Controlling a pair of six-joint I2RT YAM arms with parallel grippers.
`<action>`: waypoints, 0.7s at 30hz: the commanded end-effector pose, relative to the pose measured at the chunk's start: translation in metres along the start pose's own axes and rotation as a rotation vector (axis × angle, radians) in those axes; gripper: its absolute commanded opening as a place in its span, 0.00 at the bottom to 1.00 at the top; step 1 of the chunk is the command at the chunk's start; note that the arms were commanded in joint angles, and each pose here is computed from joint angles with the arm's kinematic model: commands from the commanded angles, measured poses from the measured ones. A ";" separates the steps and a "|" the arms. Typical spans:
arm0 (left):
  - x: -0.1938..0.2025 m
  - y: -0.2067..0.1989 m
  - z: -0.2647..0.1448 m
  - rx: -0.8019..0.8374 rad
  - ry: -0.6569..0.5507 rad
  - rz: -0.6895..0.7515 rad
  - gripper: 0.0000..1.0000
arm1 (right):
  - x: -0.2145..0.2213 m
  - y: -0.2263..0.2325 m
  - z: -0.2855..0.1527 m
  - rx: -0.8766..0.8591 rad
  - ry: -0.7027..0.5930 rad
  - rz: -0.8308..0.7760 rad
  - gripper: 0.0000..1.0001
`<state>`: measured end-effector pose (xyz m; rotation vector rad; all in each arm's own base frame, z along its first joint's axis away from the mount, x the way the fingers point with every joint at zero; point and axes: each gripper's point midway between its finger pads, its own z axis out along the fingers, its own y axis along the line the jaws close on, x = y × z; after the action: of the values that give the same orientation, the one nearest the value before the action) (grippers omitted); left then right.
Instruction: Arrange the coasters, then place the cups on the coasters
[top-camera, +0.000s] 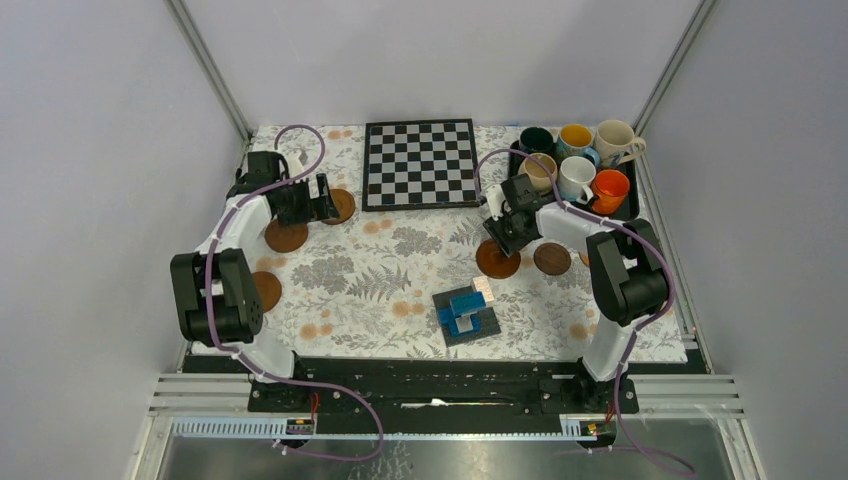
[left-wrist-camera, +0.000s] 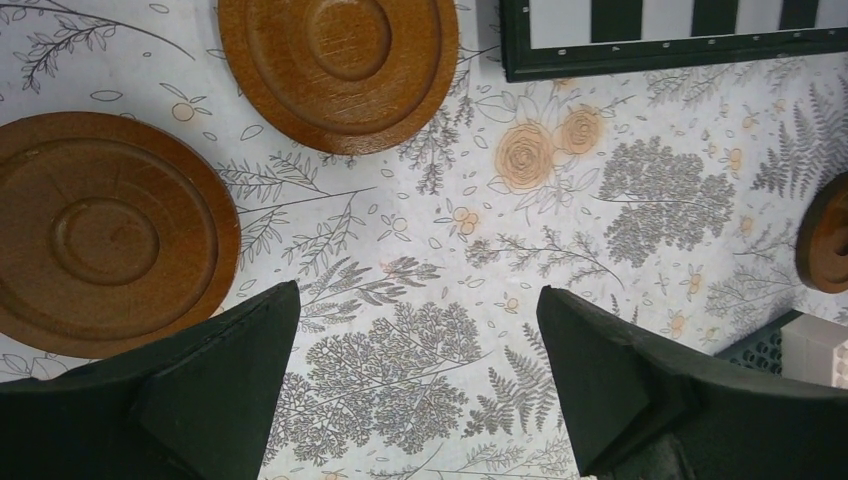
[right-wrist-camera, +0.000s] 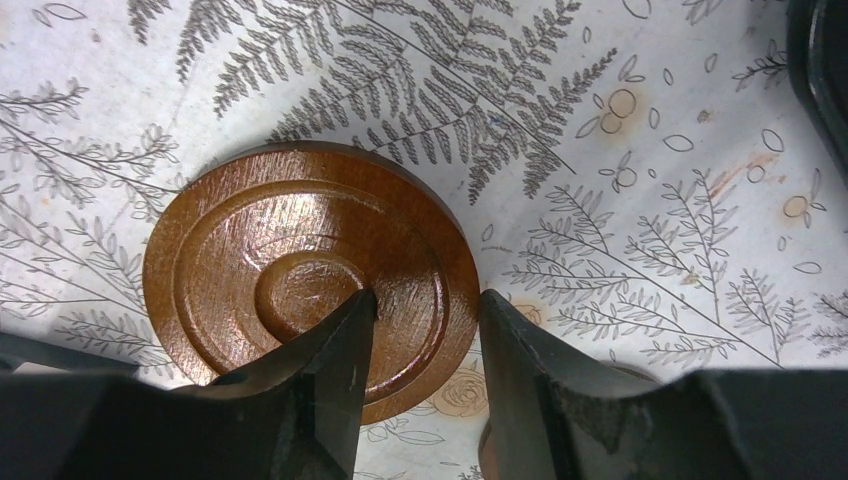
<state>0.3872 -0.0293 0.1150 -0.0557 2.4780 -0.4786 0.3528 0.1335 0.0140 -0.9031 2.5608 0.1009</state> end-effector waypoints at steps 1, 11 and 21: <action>-0.026 0.012 0.004 -0.051 -0.063 0.039 0.99 | 0.015 -0.019 -0.003 0.076 0.082 -0.028 0.52; -0.076 0.053 0.034 -0.127 -0.119 -0.012 0.99 | -0.031 -0.026 -0.020 0.076 -0.017 -0.016 0.66; -0.092 0.069 0.081 -0.094 -0.080 0.037 0.96 | -0.066 -0.018 -0.037 0.007 -0.107 0.002 0.69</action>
<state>0.4891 0.0209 0.0751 -0.1381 2.4700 -0.3412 0.3926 0.1420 0.0597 -0.8864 2.4821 0.0727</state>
